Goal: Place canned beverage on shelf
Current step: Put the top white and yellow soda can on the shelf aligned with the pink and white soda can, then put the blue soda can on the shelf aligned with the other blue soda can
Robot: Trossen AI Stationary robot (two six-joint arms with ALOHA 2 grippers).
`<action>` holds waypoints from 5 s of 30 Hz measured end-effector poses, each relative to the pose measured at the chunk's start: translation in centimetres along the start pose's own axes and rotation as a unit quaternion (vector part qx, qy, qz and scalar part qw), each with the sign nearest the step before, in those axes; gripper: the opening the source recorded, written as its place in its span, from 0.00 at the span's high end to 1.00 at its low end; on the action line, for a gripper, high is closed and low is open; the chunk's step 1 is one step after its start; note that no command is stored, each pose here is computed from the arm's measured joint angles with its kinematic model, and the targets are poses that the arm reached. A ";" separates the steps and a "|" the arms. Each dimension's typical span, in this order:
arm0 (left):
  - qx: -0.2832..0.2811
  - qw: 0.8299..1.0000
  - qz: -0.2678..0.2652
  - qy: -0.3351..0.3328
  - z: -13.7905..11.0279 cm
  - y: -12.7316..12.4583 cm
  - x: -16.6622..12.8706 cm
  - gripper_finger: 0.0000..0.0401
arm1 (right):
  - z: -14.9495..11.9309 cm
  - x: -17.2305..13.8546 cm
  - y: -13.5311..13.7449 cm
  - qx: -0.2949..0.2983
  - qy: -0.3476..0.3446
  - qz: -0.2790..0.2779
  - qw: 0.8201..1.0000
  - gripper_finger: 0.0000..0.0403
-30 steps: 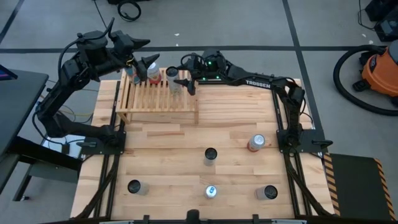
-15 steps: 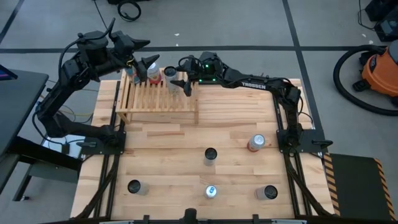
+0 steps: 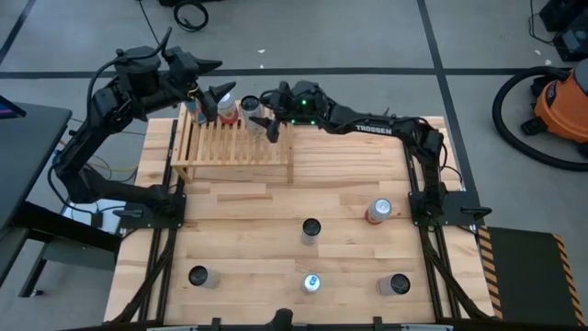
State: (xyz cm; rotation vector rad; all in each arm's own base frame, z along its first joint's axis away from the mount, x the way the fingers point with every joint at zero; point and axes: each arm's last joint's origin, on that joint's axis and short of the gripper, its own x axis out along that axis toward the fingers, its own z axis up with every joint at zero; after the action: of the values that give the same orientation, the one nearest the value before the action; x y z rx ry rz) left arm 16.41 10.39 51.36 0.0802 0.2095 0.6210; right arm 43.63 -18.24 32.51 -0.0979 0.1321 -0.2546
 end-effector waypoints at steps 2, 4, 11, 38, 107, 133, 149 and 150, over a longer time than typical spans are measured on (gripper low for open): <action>0.000 1.000 0.000 0.000 0.0 0.0 0.0 0.21 | 0.1 0.0 0.2 -0.001 0.000 -0.009 1.000 0.28; -0.001 1.000 0.000 0.000 0.0 0.0 0.0 0.21 | 0.2 0.1 0.4 -0.002 -0.005 -0.023 1.000 0.28; -0.002 1.000 0.000 0.000 0.0 0.0 0.0 0.21 | 0.3 0.5 0.5 0.009 -0.028 -0.099 0.995 0.29; -0.004 1.000 0.000 0.003 -0.1 0.0 0.0 0.21 | -1.2 2.2 2.3 0.035 -0.028 -0.201 0.979 0.29; -0.005 1.000 0.000 0.003 -0.1 0.0 0.0 0.21 | -1.6 2.6 2.2 0.067 -0.043 -0.182 0.980 0.24; -0.004 1.000 -0.002 0.015 -0.3 0.0 0.0 0.21 | -1.8 2.5 1.8 0.040 -0.031 -0.211 0.976 0.15; 0.002 1.000 0.000 0.019 -0.4 0.0 0.0 0.21 | 0.9 0.7 2.4 0.021 -0.031 -0.202 0.979 0.15; 0.002 1.000 0.000 0.019 -0.4 0.0 0.0 0.21 | 1.2 0.3 2.5 0.016 -0.026 -0.201 0.979 0.15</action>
State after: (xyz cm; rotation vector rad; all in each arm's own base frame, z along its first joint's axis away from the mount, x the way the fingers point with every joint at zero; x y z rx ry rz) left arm 16.34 10.38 51.00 0.0717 0.2469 0.6232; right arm 44.73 -15.86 33.40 -0.0981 0.0553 -0.6578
